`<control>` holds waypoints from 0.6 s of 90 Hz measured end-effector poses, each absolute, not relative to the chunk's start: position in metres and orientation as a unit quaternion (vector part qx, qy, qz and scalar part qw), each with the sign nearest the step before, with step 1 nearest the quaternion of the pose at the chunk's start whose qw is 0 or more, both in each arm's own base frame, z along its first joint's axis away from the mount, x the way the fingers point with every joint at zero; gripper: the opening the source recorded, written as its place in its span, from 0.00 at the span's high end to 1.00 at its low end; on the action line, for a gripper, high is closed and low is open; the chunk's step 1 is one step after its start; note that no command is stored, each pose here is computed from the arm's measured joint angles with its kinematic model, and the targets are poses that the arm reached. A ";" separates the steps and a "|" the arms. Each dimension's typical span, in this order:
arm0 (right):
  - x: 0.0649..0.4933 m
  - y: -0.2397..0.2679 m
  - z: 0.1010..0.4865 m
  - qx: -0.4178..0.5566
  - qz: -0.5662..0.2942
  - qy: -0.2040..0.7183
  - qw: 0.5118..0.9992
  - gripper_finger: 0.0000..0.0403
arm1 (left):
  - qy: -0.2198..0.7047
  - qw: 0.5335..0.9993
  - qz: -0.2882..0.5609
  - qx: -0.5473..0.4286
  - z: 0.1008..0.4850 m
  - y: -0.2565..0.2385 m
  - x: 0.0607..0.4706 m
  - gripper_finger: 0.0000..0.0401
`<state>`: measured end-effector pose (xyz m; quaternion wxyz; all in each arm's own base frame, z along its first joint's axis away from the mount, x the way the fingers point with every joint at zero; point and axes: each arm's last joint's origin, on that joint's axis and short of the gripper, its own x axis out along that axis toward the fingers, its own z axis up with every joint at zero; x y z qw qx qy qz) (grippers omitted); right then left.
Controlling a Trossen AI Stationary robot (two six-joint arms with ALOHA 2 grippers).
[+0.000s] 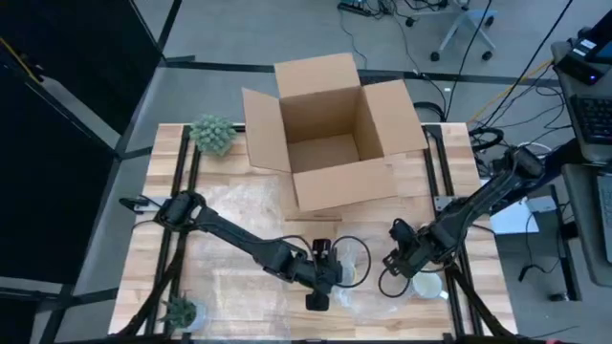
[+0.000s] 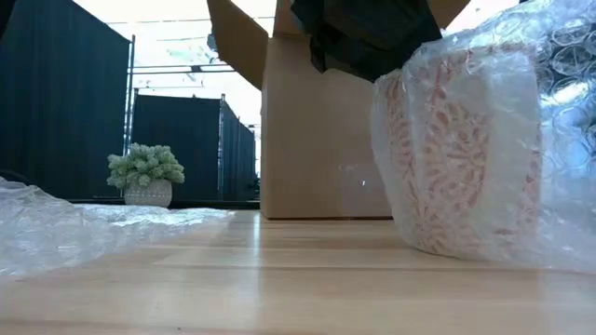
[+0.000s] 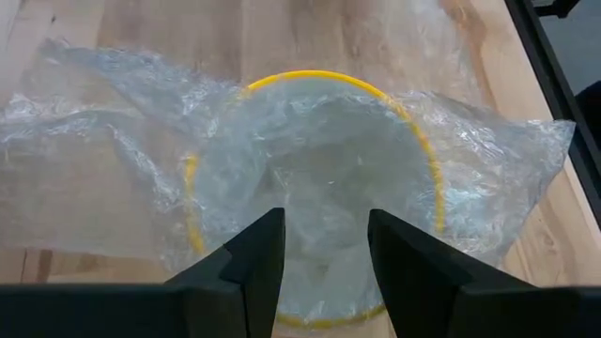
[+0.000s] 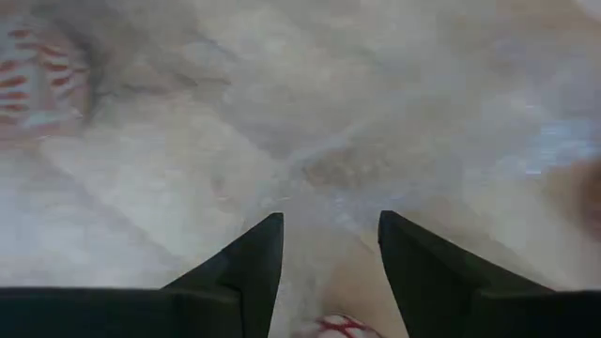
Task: Wrap mug
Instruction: Wrap the orange mug with bubble wrap
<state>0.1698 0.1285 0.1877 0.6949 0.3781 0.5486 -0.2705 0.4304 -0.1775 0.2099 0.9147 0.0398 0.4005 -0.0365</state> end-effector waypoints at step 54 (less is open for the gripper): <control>0.190 0.141 0.189 0.379 -0.170 0.518 0.748 0.58 | 0.400 0.915 -0.037 0.040 0.210 -0.177 0.430 0.64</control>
